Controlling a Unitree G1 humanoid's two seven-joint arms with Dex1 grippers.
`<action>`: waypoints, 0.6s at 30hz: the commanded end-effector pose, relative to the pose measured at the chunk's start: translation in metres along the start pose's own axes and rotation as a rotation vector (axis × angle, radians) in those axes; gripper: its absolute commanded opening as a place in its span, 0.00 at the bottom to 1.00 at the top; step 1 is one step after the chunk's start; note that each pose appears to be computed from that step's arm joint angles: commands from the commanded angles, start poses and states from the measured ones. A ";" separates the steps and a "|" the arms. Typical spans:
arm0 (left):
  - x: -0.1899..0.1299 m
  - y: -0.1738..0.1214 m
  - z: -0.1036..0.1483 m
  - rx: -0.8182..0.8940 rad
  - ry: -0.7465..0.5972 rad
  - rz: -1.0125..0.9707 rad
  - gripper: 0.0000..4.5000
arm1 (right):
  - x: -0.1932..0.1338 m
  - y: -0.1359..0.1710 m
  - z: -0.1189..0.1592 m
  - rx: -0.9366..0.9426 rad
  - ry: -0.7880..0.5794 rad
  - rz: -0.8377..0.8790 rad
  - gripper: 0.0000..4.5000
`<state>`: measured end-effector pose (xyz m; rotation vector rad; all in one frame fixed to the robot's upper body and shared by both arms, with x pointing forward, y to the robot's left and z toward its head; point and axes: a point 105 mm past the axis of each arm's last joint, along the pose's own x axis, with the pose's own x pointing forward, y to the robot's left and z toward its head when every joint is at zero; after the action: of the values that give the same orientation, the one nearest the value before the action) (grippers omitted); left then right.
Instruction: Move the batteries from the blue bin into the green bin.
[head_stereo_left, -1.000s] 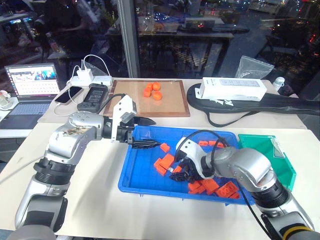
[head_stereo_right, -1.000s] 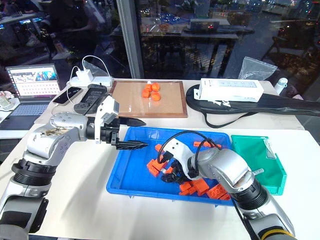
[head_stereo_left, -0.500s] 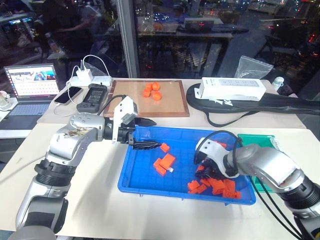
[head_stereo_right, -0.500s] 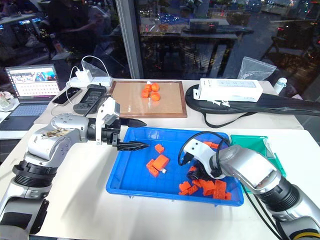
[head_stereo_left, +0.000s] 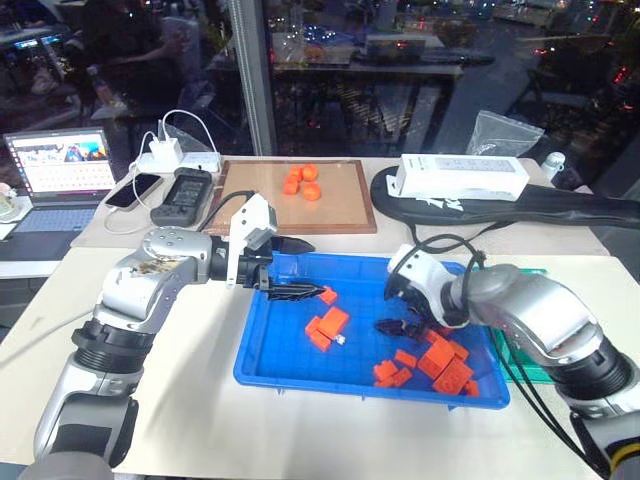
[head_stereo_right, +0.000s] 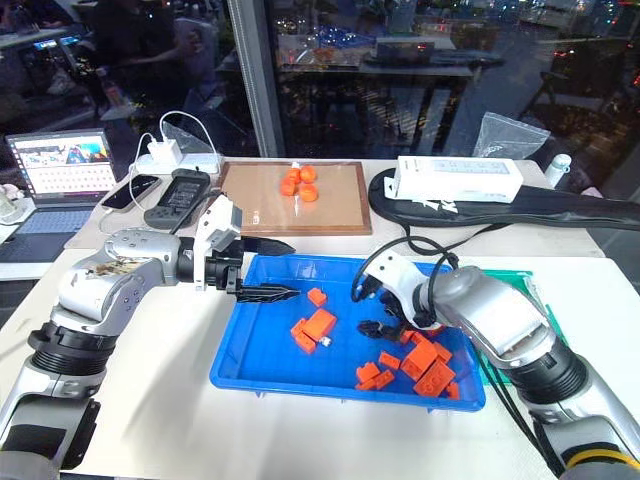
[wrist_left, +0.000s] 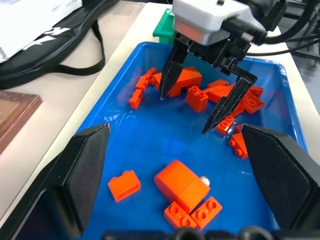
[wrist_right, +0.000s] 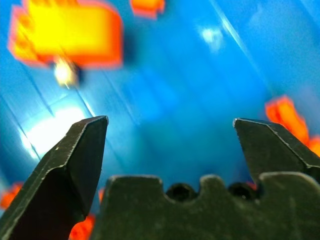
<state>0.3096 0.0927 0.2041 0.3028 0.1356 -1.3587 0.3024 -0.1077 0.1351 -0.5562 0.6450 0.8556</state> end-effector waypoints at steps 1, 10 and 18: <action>-0.002 -0.002 0.009 0.035 -0.012 -0.002 1.00 | 0.007 0.013 0.020 -0.103 -0.082 0.047 0.99; -0.004 -0.002 0.008 0.035 -0.008 0.007 1.00 | 0.028 0.020 0.037 -0.028 -0.124 0.083 0.99; -0.005 -0.002 0.007 0.033 -0.002 0.015 1.00 | 0.042 0.029 0.036 0.053 -0.110 0.109 0.99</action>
<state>0.3078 0.0927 0.2043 0.3119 0.1411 -1.3560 0.3066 -0.0471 0.1169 -0.4459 0.6268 0.9795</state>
